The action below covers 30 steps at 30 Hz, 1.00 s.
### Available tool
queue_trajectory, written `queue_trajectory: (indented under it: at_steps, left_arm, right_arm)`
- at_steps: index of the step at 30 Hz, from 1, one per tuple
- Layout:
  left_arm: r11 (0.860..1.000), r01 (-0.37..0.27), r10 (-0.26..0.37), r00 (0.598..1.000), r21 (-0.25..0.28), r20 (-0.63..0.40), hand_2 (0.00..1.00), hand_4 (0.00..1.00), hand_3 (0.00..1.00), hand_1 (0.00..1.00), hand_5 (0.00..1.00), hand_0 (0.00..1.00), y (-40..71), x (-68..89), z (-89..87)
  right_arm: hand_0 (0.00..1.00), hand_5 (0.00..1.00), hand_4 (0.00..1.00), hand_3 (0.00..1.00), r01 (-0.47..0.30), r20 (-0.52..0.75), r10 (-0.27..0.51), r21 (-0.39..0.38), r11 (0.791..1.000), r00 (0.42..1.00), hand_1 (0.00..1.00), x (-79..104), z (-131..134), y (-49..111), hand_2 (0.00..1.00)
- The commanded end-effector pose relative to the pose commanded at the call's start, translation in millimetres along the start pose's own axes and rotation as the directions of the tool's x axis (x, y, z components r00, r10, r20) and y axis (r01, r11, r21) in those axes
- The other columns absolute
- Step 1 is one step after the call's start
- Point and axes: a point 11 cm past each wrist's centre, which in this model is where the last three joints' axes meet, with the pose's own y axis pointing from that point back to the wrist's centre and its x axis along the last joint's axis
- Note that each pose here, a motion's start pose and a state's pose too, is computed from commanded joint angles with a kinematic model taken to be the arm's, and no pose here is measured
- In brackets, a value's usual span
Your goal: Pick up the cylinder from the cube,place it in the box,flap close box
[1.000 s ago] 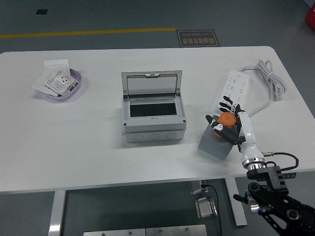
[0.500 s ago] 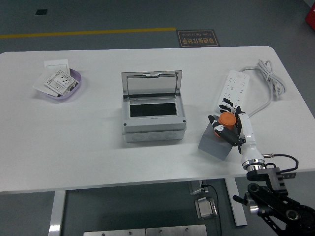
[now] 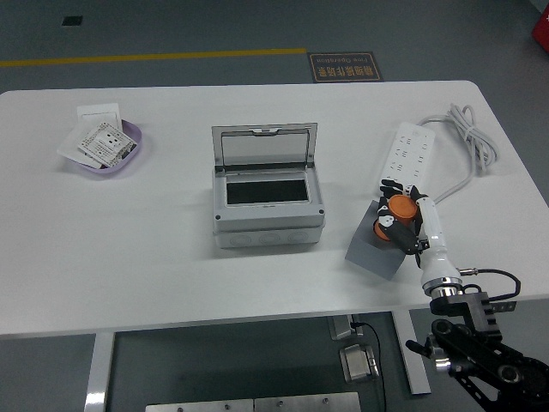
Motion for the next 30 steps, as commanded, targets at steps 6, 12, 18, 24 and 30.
queue_trajectory:
  at_steps: [6, 12, 18, 24, 30]
  left_arm:
    - [1.000, -0.005, 0.005, 1.000, -0.008, -0.003, 0.565, 0.696, 0.602, 0.679, 0.194, 0.633, 0.0, 0.8, 0.8]
    - [1.000, -0.008, 0.007, 1.000, -0.017, -0.009, 0.566, 0.697, 0.602, 0.680, 0.201, 0.633, 0.2, 1.2, 2.3]
    - [1.000, -0.011, 0.010, 1.000, -0.028, -0.014, 0.569, 0.706, 0.603, 0.676, 0.208, 0.633, 0.4, 1.3, 4.2]
    - [0.999, -0.017, 0.017, 1.000, -0.031, -0.016, 0.572, 0.710, 0.604, 0.675, 0.215, 0.632, 0.6, 2.8, 4.8]
    - [0.999, -0.020, 0.019, 1.000, -0.031, -0.015, 0.575, 0.712, 0.604, 0.675, 0.219, 0.632, 0.4, 3.0, 4.1]
  right_arm:
    - [0.809, 0.121, 0.160, 0.637, 0.003, 0.002, -0.003, -0.001, 1.000, 1.000, 0.722, -0.4, -0.8, -0.5, 0.671]
    - [0.807, 0.125, 0.157, 0.620, 0.003, -0.001, -0.003, 0.005, 1.000, 1.000, 0.719, -0.9, -4.9, -2.0, 0.655]
    - [0.802, 0.025, 0.157, 0.553, 0.002, -0.001, -0.002, 0.027, 1.000, 1.000, 0.706, -0.6, -12.8, -6.2, 0.631]
    - [0.801, 0.002, 0.156, 0.468, -0.011, 0.004, 0.011, 0.055, 0.998, 1.000, 0.689, 2.7, -20.9, -12.4, 0.610]
    - [0.677, 0.002, 0.204, 0.372, 0.000, -0.012, 0.001, 0.094, 0.996, 1.000, 0.588, 1.0, -34.6, -19.0, 0.523]
